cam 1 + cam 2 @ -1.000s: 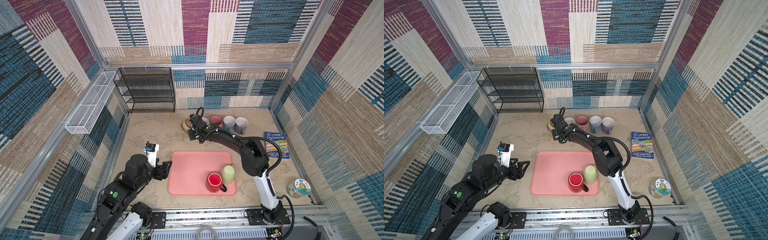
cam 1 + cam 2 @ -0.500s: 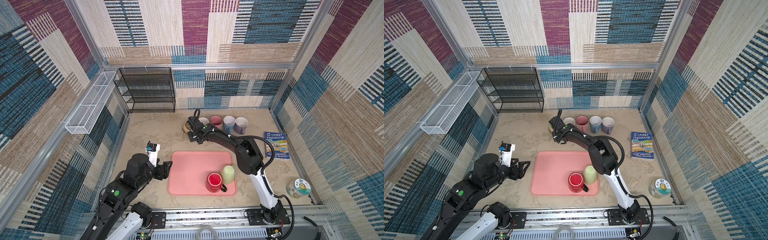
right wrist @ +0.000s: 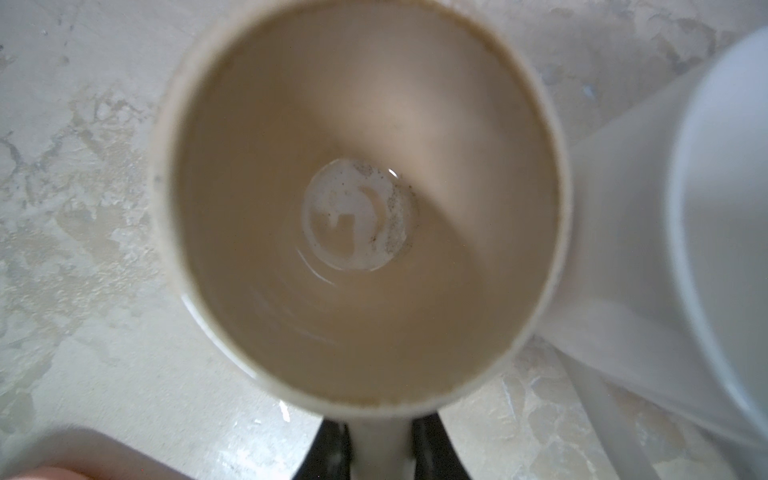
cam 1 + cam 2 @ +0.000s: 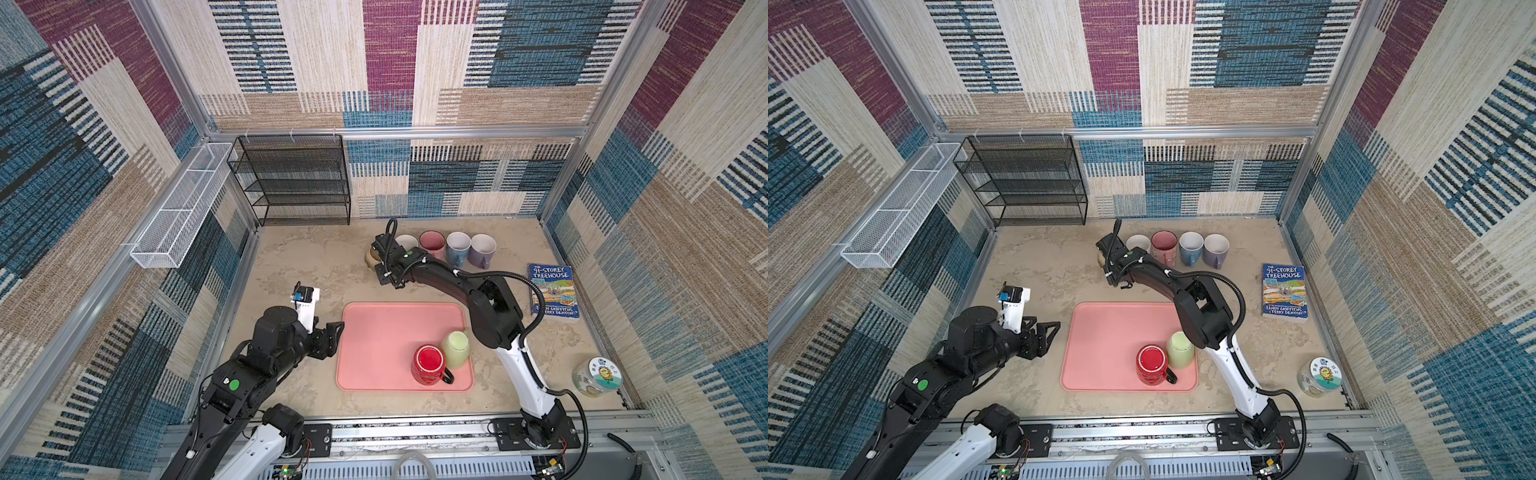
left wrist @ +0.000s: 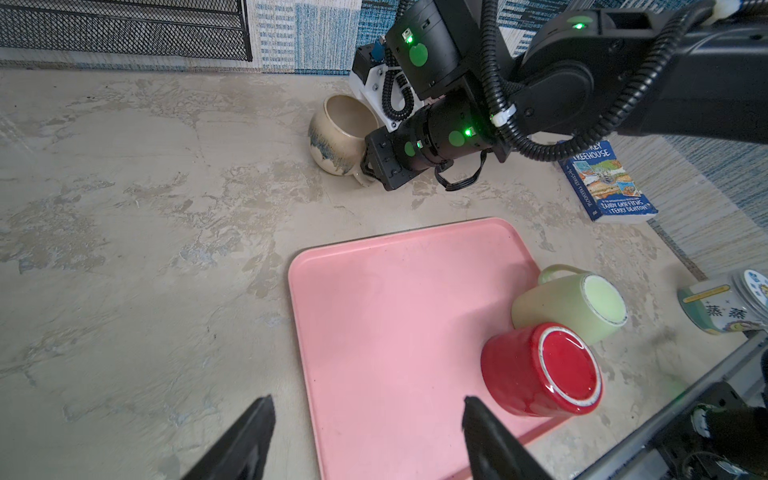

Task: Turn the mug right side up
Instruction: 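Lower the cream mug upright beside the white mug with the right gripper, then open the right gripper and move it over the red mug on the tray, then lower the right gripper onto the red mug's handle and close, then lift the red mug off the tray with the right gripper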

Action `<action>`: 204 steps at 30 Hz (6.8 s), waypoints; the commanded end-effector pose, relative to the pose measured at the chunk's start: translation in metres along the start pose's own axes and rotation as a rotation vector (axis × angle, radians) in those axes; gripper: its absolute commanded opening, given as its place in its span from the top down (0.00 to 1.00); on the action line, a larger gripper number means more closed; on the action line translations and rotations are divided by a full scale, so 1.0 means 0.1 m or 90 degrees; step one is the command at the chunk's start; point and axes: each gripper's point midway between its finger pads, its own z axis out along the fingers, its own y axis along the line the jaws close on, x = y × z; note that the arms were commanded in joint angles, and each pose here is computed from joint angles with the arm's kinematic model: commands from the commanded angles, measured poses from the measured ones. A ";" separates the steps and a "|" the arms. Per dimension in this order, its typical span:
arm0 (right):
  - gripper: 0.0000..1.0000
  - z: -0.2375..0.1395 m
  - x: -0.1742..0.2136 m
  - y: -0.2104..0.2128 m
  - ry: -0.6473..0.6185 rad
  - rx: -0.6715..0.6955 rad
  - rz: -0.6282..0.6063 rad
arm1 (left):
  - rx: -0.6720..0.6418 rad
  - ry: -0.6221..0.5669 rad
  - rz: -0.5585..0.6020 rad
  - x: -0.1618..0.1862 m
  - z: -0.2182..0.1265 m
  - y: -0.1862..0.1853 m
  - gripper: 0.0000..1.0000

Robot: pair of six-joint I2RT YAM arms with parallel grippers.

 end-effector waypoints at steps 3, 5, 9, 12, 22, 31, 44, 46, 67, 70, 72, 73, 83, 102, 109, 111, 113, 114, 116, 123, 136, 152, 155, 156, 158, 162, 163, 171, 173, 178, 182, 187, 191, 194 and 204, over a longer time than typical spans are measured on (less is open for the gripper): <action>0.79 -0.08 -0.21 -0.03 -0.049 0.016 0.006 | 0.009 -0.004 0.018 -0.02 0.01 -0.02 0.24; 0.77 -0.09 -0.21 -0.03 -0.049 0.015 0.005 | 0.009 -0.003 0.017 -0.02 0.01 -0.02 0.24; 0.73 -0.12 -0.22 -0.01 -0.051 0.014 0.003 | 0.008 -0.001 0.017 -0.01 0.01 -0.02 0.24; 0.69 -0.13 -0.23 -0.01 -0.052 0.015 0.002 | 0.008 -0.002 0.017 -0.02 0.01 -0.02 0.24; 0.60 -0.32 -0.28 0.01 -0.065 0.004 0.001 | 0.008 0.002 0.018 -0.01 0.02 -0.02 0.24; 0.53 -0.92 -0.32 0.03 -0.117 -0.051 -0.011 | -0.019 0.092 0.012 0.09 0.25 0.03 0.24; 0.48 -1.78 0.47 -0.03 -0.119 -0.106 -0.044 | 0.012 0.108 -0.034 -0.05 0.35 -0.12 0.24; 0.48 -1.88 0.58 -0.04 -0.116 -0.113 -0.040 | 0.017 0.109 -0.045 -0.05 0.38 -0.15 0.25; 0.41 -2.39 2.01 0.12 0.036 -0.187 -0.045 | 0.024 0.126 -0.015 0.22 0.67 -0.57 0.26; 0.39 -2.40 2.15 0.08 0.055 -0.183 -0.030 | 0.022 0.130 -0.005 0.26 0.70 -0.59 0.26; 0.35 -2.41 2.23 0.06 0.067 -0.184 -0.024 | 0.021 0.132 -0.002 0.29 0.71 -0.59 0.26; 0.34 -2.42 2.27 0.06 0.075 -0.186 -0.022 | 0.020 0.130 -0.002 0.29 0.71 -0.59 0.26; 0.33 -2.42 2.59 0.13 0.139 -0.186 -0.038 | 0.017 0.135 0.004 0.39 0.74 -0.55 0.26; 0.40 -2.21 2.73 0.15 0.160 -0.168 -0.049 | 0.017 0.117 0.007 0.42 0.67 -0.50 0.26; 0.54 -2.16 2.59 0.26 0.142 -0.172 -0.058 | 0.013 0.117 0.004 0.46 0.64 -0.46 0.26; 0.56 -2.11 2.56 0.30 0.139 -0.173 -0.063 | 0.014 0.118 0.004 0.48 0.63 -0.45 0.26; 0.58 -2.07 2.52 0.34 0.136 -0.171 -0.065 | 0.016 0.117 0.002 0.47 0.61 -0.46 0.26; 0.59 -2.05 2.49 0.36 0.133 -0.170 -0.067 | 0.018 0.116 0.001 0.47 0.60 -0.46 0.26; 0.59 -2.00 2.44 0.41 0.127 -0.170 -0.072 | 0.021 0.111 -0.002 0.47 0.57 -0.45 0.26; 0.60 -1.80 2.18 0.64 0.102 -0.168 -0.100 | 0.018 0.103 0.000 0.46 0.46 -0.41 0.26; 0.60 -1.43 1.78 1.01 0.079 -0.178 -0.133 | -0.020 0.113 0.012 0.48 0.22 -0.25 0.26; 0.79 -1.40 1.85 0.71 0.090 -0.165 -0.094 | -0.018 0.132 0.014 0.50 0.33 -0.29 0.26; 0.74 -1.40 1.85 0.69 0.088 -0.162 -0.098 | -0.017 0.133 0.015 0.50 0.35 -0.30 0.26; 0.73 -1.40 1.85 0.68 0.087 -0.160 -0.101 | -0.016 0.133 0.015 0.51 0.35 -0.30 0.26; 0.72 -1.38 1.83 0.68 0.086 -0.154 -0.105 | -0.014 0.132 0.014 0.50 0.35 -0.31 0.26; 0.70 -1.33 1.81 0.69 0.091 -0.141 -0.111 | -0.010 0.132 0.013 0.50 0.35 -0.32 0.26; 0.70 -1.32 1.80 0.68 0.094 -0.134 -0.113 | -0.010 0.132 0.013 0.50 0.35 -0.32 0.26; 0.75 -1.20 1.80 0.57 0.112 -0.086 -0.102 | -0.002 0.134 0.003 0.57 0.36 -0.32 0.26; 0.76 -1.20 1.79 0.55 0.113 -0.081 -0.098 | -0.002 0.133 0.002 0.59 0.36 -0.31 0.26; 0.80 -1.17 1.76 0.52 0.114 -0.068 -0.096 | 0.004 0.125 -0.002 0.58 0.36 -0.32 0.26; 0.80 -1.18 1.71 0.53 0.112 -0.065 -0.099 | 0.005 0.127 -0.004 0.60 0.36 -0.32 0.26; 0.72 -1.20 1.66 0.52 0.107 -0.054 -0.103 | 0.007 0.124 -0.008 0.60 0.37 -0.32 0.27; 0.72 -1.20 1.64 0.50 0.108 -0.048 -0.108 | 0.009 0.124 -0.008 0.61 0.37 -0.32 0.27; 0.75 -1.18 1.67 0.50 0.111 -0.047 -0.110 | 0.010 0.123 -0.008 0.61 0.37 -0.32 0.27; 0.91 -1.16 1.65 0.50 0.108 -0.043 -0.111 | 0.010 0.125 -0.012 0.63 0.38 -0.32 0.27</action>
